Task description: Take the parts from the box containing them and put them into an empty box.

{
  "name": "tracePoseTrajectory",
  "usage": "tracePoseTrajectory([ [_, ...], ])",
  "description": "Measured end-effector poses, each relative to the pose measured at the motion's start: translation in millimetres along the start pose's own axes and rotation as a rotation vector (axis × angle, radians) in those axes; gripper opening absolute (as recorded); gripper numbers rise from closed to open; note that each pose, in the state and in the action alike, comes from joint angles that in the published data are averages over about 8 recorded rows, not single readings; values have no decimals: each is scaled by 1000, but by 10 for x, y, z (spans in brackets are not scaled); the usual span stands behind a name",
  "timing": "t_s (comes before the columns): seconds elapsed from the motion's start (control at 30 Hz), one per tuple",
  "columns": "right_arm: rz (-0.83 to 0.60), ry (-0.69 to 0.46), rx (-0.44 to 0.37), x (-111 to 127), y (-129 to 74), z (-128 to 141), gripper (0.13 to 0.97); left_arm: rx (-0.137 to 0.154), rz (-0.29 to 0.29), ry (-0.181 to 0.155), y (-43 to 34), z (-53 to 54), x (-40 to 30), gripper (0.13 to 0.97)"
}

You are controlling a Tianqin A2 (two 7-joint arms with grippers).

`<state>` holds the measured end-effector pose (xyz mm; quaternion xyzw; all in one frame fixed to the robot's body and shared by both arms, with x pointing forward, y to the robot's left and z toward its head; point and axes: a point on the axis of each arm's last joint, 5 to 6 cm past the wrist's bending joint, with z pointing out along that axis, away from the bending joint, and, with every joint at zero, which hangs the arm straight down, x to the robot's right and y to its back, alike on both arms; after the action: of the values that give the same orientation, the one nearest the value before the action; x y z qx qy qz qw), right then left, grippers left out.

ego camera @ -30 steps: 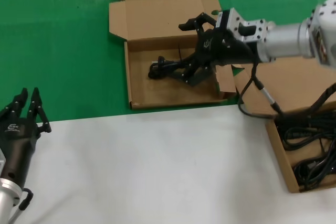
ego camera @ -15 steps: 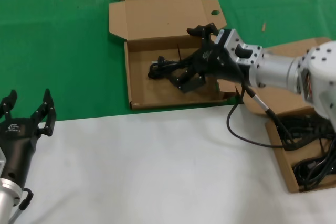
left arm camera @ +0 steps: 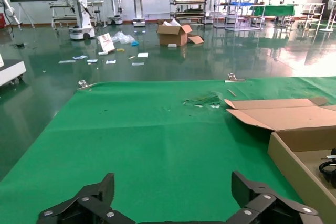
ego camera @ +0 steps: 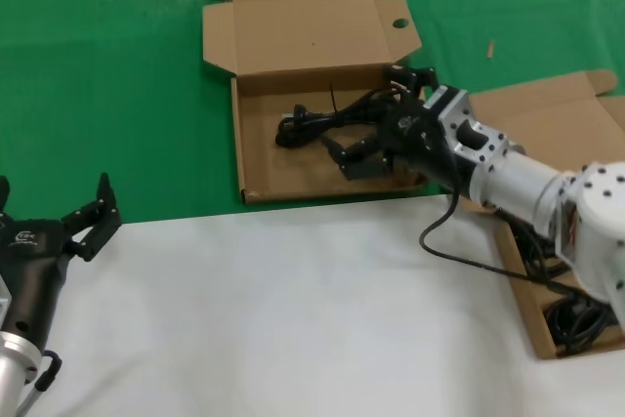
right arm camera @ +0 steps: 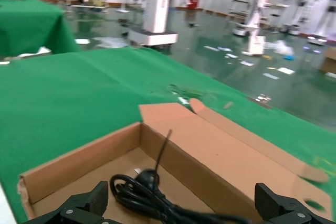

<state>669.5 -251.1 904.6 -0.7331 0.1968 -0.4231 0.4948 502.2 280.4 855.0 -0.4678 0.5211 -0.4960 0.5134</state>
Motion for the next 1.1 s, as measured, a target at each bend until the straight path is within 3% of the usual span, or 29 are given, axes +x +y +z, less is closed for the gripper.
tracePoseTrajectory([
  [0.27, 88, 120, 12, -225, 144, -221, 966, 0, 0, 0, 0, 0, 0, 839],
  [0.57, 186, 257, 19, -457, 265, -524, 966, 0, 0, 0, 0, 0, 0, 936],
  [1.1, 350, 506, 20, -811, 361, -1165, 966, 0, 0, 0, 0, 0, 0, 966],
])
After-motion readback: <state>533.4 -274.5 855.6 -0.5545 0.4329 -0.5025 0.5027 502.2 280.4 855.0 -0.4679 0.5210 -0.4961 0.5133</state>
